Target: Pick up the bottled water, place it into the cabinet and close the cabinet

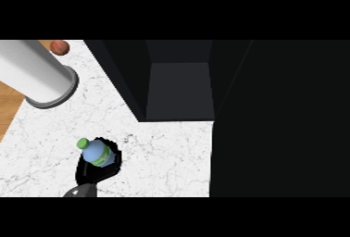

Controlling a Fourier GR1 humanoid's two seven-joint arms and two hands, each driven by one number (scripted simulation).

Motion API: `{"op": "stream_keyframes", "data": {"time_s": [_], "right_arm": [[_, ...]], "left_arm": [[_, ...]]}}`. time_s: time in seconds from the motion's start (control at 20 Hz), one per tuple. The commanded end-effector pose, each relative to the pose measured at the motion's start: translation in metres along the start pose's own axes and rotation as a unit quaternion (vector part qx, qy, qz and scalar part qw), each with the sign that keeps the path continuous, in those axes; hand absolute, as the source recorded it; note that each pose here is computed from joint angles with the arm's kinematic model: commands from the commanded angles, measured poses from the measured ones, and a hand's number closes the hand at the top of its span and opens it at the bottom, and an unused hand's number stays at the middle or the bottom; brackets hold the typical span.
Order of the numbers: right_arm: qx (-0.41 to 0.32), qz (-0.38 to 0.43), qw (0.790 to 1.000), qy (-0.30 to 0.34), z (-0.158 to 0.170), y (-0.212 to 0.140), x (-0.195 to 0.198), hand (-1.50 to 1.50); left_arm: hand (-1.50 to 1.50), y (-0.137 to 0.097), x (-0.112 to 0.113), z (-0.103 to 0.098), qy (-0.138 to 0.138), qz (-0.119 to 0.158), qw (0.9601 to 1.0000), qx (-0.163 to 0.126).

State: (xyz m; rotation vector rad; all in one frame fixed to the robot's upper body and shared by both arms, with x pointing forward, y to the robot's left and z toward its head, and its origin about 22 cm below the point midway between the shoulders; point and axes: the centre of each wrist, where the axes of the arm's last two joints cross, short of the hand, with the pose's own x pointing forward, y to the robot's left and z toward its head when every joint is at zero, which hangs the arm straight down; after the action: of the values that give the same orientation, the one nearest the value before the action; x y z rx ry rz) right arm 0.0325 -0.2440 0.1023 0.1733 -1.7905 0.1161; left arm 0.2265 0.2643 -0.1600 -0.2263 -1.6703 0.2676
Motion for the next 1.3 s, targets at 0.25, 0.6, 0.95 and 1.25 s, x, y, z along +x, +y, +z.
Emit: {"op": "stream_keyframes", "data": {"time_s": [0.25,0.6,0.95,1.25], "right_arm": [[0.000,-0.024,1.000,-0.018,-0.005,-0.001,0.009,-1.50],[-0.006,-0.027,1.000,-0.014,-0.008,0.003,0.020,-1.50],[-0.012,-0.016,1.000,-0.018,-0.004,-0.009,0.016,-1.50],[-0.014,-0.025,0.999,-0.029,-0.008,0.000,0.023,-1.50]], "left_arm": [[1.50,-0.078,0.009,-0.037,-0.016,0.043,0.9984,-0.033],[1.50,-0.137,0.041,-0.055,-0.014,0.017,0.9985,-0.049],[1.50,-0.201,0.086,-0.101,-0.037,-0.041,0.9968,-0.058],[1.50,-0.232,0.095,-0.132,-0.035,-0.096,0.9935,-0.051]]}}
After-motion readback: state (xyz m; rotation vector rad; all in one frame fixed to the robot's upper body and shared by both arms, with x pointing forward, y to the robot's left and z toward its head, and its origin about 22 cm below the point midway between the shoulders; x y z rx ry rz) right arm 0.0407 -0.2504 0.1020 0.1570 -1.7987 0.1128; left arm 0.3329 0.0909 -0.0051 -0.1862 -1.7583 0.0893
